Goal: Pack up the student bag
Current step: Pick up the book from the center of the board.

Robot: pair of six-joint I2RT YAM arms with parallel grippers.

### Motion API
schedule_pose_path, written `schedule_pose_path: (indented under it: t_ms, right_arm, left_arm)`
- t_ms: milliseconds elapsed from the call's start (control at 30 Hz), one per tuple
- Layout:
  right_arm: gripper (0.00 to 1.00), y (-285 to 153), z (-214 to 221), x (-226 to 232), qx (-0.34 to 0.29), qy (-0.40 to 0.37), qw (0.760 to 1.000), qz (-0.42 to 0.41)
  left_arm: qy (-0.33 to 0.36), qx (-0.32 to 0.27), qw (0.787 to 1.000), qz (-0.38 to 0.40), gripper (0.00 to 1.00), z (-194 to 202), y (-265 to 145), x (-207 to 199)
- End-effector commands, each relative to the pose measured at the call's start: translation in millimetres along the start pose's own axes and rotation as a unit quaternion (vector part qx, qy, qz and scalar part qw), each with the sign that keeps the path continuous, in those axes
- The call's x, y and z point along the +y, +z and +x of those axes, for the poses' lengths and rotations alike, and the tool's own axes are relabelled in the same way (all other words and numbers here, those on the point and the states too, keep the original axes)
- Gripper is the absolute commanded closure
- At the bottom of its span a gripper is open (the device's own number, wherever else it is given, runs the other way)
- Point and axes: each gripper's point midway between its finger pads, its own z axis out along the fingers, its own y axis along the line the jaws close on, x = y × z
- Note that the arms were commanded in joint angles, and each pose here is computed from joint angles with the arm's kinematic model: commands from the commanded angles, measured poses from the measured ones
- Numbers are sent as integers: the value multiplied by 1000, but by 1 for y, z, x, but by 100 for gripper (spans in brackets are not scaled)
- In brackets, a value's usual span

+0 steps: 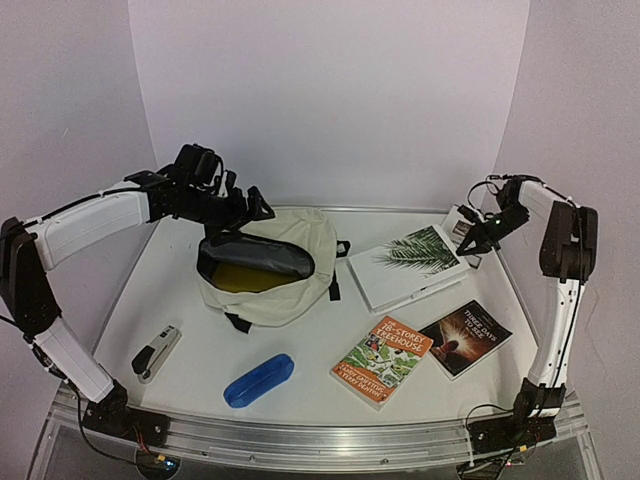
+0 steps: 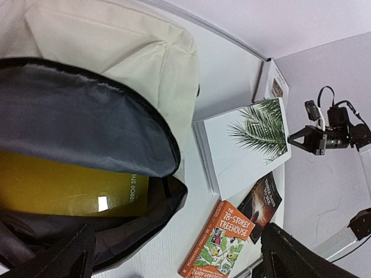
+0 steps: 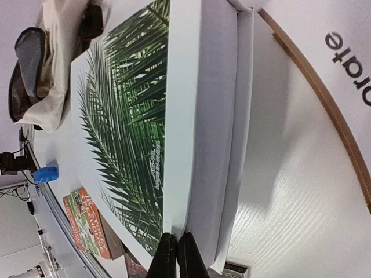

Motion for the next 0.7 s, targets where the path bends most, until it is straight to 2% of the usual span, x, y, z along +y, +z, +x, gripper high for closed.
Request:
schedule_pose_path:
  t_ms: [0, 200, 367, 533, 667]
  right_arm:
    - [100, -46, -24, 67, -43, -107, 993, 3]
    - [100, -50, -30, 128, -46, -218, 974, 30]
    - [100, -58, -45, 184, -80, -309, 946, 50]
    - [100, -55, -44, 231, -92, -405, 908, 59]
    - [100, -53, -42, 255, -98, -459, 881, 58]
  left_arm:
    - [71, -9, 996, 44, 0, -20, -6, -39]
    - [136, 1, 988, 72, 0, -29, 6, -68]
    - [221, -4, 969, 107, 0, -27, 22, -99]
    - [305, 2, 934, 186, 0, -14, 34, -128]
    - [380, 2, 894, 237, 0, 7, 44, -145]
